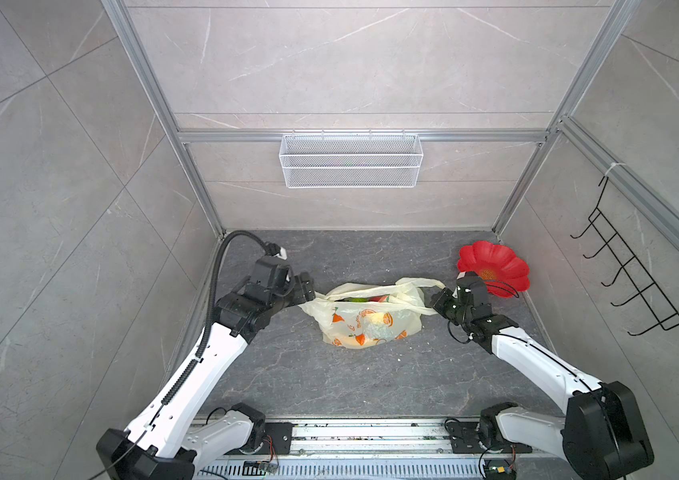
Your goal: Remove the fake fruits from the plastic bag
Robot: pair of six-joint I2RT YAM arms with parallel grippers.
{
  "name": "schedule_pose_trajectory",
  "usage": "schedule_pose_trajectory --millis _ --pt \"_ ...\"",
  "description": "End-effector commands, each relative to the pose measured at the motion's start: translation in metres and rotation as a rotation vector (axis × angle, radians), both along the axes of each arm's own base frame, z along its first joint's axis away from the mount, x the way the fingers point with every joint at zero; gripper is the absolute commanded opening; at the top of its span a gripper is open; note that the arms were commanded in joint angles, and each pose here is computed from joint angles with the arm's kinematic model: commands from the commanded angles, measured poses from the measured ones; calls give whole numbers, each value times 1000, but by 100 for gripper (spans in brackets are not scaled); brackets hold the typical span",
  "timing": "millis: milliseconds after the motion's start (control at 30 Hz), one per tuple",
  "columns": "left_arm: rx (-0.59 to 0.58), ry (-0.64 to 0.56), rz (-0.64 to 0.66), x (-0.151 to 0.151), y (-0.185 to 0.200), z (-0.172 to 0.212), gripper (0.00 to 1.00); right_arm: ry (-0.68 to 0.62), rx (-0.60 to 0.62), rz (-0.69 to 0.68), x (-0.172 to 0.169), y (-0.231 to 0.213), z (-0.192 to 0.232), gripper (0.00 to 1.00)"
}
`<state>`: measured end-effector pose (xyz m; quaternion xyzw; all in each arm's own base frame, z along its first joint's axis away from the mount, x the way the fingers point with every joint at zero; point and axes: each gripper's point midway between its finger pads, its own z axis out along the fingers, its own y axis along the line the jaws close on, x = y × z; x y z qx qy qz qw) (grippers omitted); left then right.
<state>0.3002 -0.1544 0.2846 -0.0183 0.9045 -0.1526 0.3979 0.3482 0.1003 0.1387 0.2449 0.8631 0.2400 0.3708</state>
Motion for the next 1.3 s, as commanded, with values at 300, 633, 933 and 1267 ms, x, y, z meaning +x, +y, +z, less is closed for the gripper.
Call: schedule_pose_trajectory --millis 300,633,933,1267 --pt "477 219 -20 21 -46 -68 89 -28 -95 -18 -13 -11 16 0" --pt "313 346 -105 -34 -55 -113 88 -8 -79 7 -29 -7 10 0" --pt "278 321 -87 -39 -59 -135 92 14 -92 20 -35 -3 3 0" --pt "302 318 -14 -5 -73 -151 90 12 -136 -4 -43 -13 4 0"
